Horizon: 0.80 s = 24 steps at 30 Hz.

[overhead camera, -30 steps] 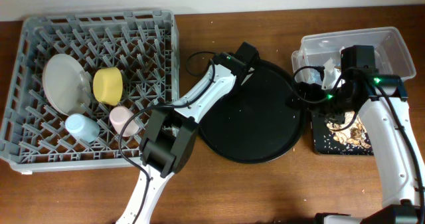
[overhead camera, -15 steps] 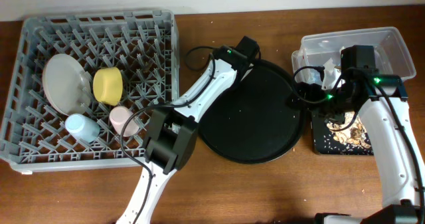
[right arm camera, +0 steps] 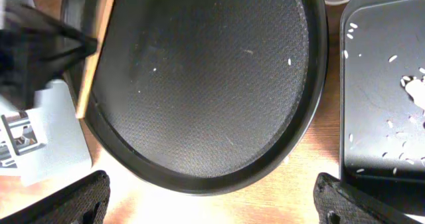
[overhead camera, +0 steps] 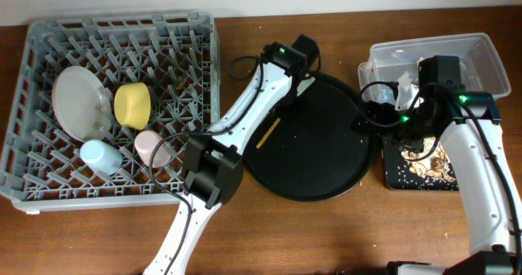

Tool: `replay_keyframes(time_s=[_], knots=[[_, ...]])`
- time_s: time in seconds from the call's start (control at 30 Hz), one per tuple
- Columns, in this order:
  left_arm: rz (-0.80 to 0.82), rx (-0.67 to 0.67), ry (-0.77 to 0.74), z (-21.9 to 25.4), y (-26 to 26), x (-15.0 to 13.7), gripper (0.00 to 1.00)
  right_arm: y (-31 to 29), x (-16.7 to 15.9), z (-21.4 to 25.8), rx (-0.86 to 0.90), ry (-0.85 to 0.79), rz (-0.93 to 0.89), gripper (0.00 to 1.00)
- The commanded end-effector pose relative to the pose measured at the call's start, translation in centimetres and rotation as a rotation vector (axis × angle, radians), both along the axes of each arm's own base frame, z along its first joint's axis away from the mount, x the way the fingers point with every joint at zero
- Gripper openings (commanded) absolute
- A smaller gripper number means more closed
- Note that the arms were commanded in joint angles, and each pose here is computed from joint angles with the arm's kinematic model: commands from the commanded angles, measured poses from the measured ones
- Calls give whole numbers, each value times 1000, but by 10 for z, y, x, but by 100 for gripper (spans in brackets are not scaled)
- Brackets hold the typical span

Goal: Sort waste into correct bins and load items into the dishwasher rack
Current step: 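Insert the chopstick upright into the rack with the left gripper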

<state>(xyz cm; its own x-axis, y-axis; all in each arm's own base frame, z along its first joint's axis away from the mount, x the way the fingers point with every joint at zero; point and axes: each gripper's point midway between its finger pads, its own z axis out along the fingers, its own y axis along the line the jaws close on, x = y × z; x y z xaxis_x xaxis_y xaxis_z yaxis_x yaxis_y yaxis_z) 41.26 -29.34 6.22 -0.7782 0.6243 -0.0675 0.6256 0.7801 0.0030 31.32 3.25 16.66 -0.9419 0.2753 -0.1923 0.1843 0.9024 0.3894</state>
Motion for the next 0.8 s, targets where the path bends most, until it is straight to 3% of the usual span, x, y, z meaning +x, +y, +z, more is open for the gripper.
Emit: replay_keyframes(time_s=[0.0,0.1,0.27,0.37,0.47,0.53,0.6,0.77], knots=[[161,-53,-66,57,18,15,0,-4,2,2,-11,-8,-3,99],[433,-131,-174,114,71,45,0,-4,1,2,-11,-7,-3,98],[643,-210,-192,141,157,73,0,-4,0,1,-11,-1,-3,98],[661,-218,-248,170,181,70,0,-3,-1,1,-10,3,-3,98],[689,-108,-320,211,213,31,0,-3,-4,0,-9,16,-3,98],[710,-87,-279,207,216,14,0,-3,-4,0,-9,18,-3,99],[738,-20,-155,169,219,-1,0,-3,-4,0,-9,17,-3,98],[706,-50,-108,95,199,19,0,-3,-3,0,-9,15,-3,98]])
